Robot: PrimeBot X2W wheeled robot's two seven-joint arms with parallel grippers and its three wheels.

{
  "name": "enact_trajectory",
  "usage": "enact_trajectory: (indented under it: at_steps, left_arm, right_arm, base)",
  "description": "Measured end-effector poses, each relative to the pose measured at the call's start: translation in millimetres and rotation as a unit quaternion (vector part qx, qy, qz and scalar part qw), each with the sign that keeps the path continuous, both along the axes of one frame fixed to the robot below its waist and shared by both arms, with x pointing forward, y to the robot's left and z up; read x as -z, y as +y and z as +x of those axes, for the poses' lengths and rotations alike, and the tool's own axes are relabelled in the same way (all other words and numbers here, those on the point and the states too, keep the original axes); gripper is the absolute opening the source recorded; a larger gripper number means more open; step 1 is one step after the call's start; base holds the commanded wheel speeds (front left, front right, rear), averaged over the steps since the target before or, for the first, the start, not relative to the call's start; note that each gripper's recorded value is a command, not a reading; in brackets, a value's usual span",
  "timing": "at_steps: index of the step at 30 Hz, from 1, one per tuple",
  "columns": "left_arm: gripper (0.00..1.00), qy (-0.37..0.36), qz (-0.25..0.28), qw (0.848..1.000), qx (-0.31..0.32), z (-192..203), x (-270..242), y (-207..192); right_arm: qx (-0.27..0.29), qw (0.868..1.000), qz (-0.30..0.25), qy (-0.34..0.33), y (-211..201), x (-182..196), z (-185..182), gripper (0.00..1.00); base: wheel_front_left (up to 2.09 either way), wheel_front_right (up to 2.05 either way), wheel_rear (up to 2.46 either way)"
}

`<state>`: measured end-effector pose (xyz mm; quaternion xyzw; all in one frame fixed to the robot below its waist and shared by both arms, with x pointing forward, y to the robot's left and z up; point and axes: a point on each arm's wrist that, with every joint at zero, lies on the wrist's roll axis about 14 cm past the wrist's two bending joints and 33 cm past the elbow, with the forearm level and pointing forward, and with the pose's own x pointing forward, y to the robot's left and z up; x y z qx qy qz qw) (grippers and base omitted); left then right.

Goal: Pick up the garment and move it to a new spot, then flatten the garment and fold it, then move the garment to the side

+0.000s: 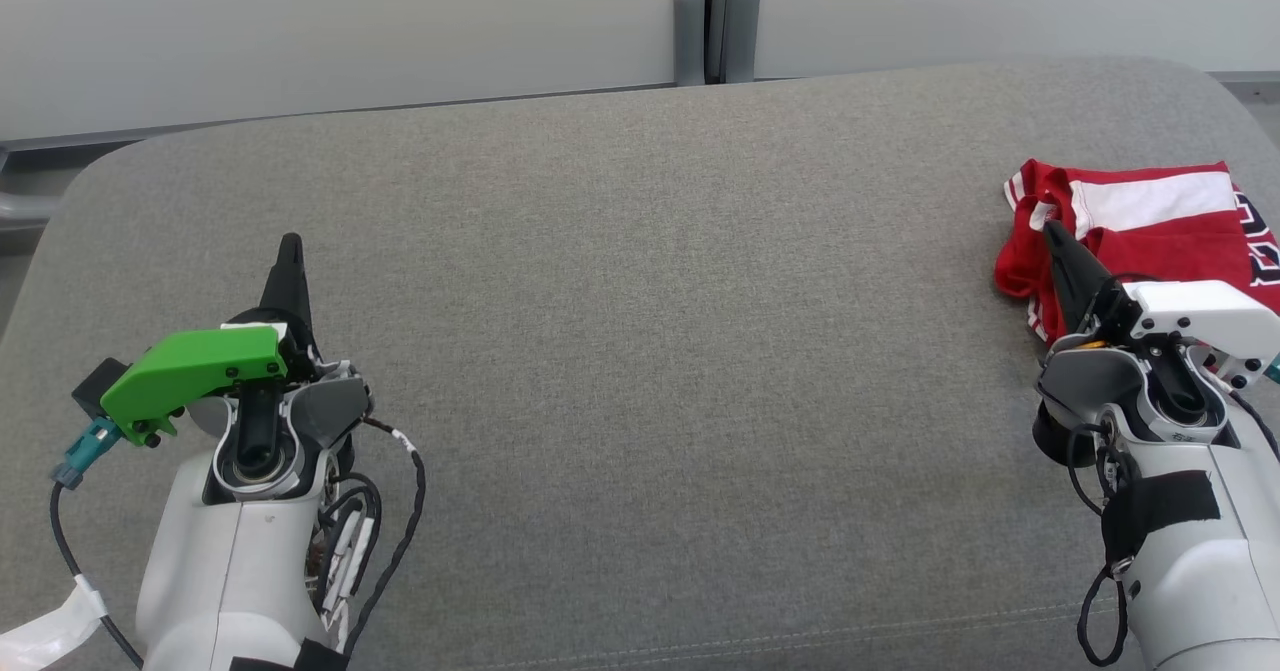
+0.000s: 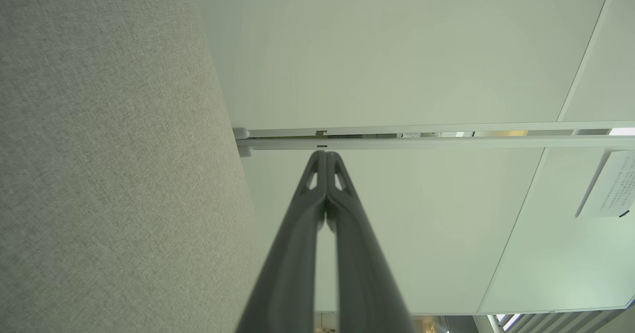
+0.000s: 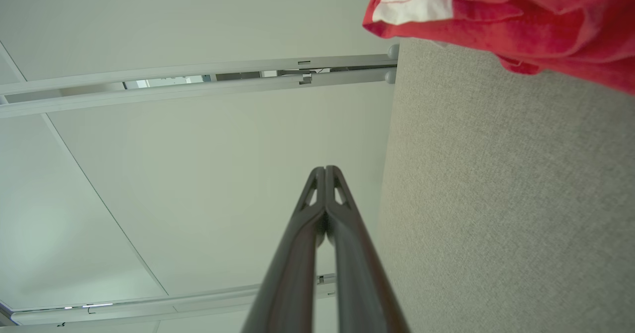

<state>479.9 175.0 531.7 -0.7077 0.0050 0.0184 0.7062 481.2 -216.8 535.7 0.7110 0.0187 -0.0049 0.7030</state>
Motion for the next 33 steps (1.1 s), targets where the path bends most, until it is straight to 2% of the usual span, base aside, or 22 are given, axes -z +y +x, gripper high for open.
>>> enact_trajectory:
  at_steps: [33]
  left_arm:
    - [0.00,0.000,0.000,1.000,0.000,0.0,0.0,-0.1]
  right_arm:
    - [0.000,1.000,0.000,0.000,0.0,0.0,0.0,0.00]
  base:
    - [0.00,0.00,0.00]
